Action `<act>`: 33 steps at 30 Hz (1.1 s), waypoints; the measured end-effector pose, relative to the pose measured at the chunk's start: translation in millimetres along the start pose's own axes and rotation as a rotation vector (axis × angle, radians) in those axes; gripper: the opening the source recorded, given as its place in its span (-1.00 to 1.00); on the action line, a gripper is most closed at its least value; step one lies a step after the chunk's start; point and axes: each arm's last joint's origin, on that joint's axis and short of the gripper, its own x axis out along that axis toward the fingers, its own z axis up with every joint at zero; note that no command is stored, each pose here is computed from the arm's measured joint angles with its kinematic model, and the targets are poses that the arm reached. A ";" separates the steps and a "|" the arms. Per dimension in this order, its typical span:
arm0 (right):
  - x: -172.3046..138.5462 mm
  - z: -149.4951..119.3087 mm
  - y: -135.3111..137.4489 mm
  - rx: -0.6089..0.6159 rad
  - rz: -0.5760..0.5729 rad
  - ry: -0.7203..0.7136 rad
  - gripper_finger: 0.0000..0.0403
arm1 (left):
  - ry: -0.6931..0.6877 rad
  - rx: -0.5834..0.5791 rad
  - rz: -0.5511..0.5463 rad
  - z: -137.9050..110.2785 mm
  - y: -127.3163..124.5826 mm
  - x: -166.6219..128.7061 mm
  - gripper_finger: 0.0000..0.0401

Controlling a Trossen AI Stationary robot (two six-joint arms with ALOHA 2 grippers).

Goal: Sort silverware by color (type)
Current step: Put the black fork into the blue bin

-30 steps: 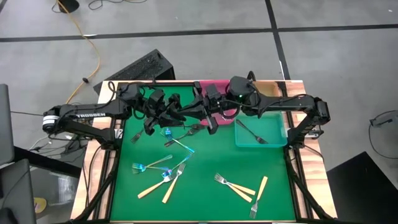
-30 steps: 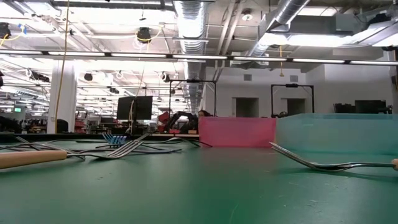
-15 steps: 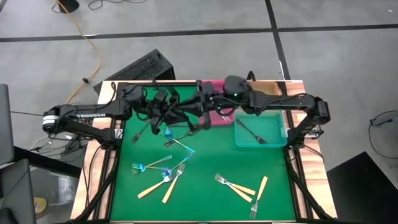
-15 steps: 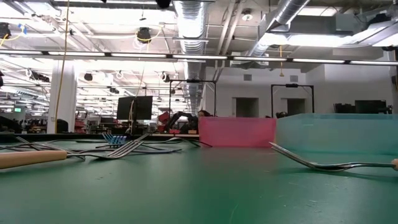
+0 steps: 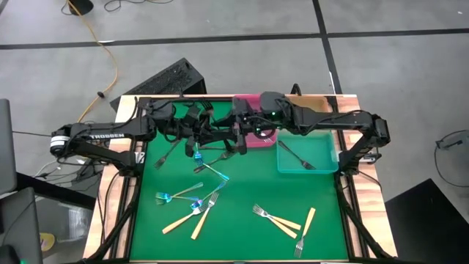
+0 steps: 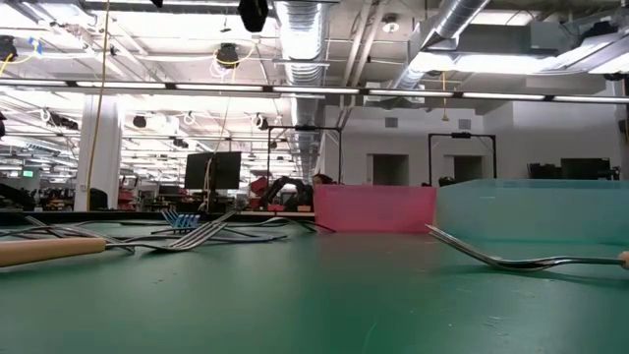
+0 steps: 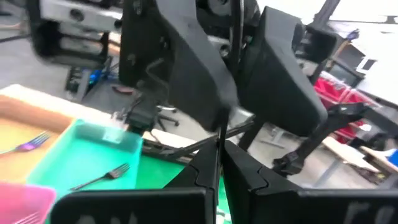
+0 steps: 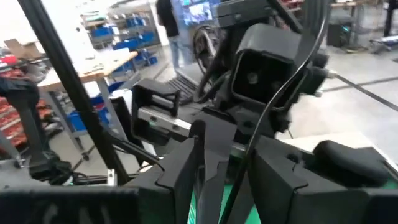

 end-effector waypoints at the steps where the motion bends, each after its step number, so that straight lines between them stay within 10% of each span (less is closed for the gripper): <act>1: -0.5 -1.3 -0.7 0.004 -0.018 0.015 -0.20 | 0.008 0.002 0.013 -1.1 0.7 -0.1 -1.00; 25: -5.7 -15.7 -16.0 0.001 -0.435 0.118 -0.26 | 0.016 0.075 0.577 -21.5 7.4 -0.4 -1.00; 33: -5.8 -17.9 -14.6 -0.082 -0.430 0.156 -0.26 | 0.042 0.118 0.554 -24.6 1.9 1.7 -1.00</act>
